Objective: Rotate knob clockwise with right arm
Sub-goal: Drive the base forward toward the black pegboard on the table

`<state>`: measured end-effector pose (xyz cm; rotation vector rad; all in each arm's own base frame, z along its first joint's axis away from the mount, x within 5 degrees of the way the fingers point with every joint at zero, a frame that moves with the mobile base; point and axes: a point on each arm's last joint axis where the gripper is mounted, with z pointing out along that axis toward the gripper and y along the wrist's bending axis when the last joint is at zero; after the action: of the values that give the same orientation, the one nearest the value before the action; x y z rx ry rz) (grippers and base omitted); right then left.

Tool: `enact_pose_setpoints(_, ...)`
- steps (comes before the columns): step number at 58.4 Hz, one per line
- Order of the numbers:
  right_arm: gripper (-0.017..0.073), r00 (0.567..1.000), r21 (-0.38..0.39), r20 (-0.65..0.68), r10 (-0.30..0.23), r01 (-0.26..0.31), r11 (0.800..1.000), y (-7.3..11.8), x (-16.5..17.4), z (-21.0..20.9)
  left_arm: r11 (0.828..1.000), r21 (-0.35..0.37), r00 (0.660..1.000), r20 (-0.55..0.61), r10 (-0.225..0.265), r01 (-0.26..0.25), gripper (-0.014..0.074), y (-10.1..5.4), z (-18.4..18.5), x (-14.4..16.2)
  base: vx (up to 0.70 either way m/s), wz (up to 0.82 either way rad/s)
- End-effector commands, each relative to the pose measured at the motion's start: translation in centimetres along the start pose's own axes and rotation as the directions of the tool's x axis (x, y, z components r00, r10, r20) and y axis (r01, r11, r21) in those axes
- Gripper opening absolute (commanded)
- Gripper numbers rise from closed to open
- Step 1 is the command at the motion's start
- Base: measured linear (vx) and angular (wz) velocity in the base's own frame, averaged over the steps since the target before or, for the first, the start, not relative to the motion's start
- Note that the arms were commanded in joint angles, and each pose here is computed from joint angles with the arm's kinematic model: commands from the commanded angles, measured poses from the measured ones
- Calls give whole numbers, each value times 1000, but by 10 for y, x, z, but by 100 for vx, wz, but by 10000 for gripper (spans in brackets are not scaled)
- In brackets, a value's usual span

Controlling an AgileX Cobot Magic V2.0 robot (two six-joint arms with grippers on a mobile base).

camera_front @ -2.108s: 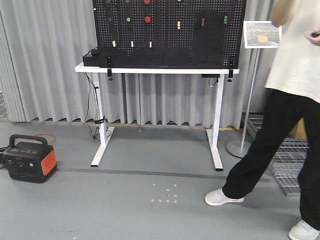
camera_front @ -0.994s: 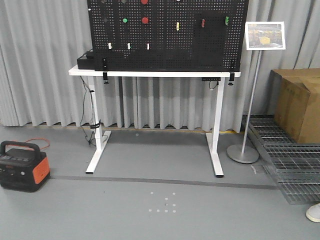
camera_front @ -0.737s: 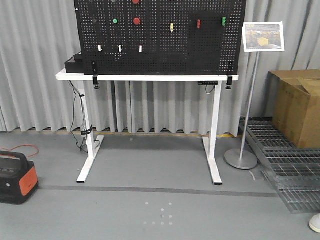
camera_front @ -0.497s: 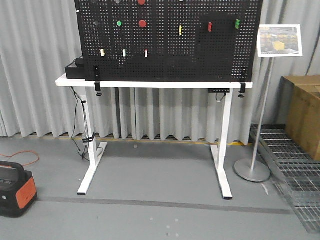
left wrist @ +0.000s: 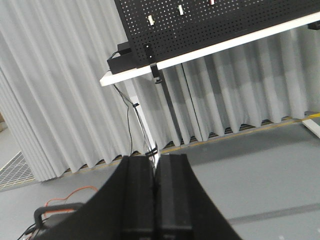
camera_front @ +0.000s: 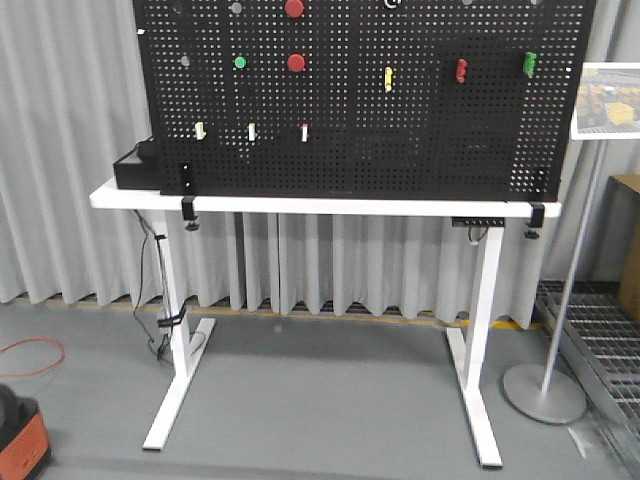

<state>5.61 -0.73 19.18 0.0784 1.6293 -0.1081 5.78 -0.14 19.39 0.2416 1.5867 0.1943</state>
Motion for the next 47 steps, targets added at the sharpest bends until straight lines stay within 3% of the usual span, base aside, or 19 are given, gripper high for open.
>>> enact_pose_setpoints(1,-10,996,-2,84,-10,10,1000,1,-5,0,1000,-9,999,53,-7,8,-6,0,1,-1,50,-2)
enact_pose_setpoints(47,-10,996,-2,84,-10,10,1000,1,-5,0,1000,-9,999,53,-7,8,-6,0,1,-1,49,-4)
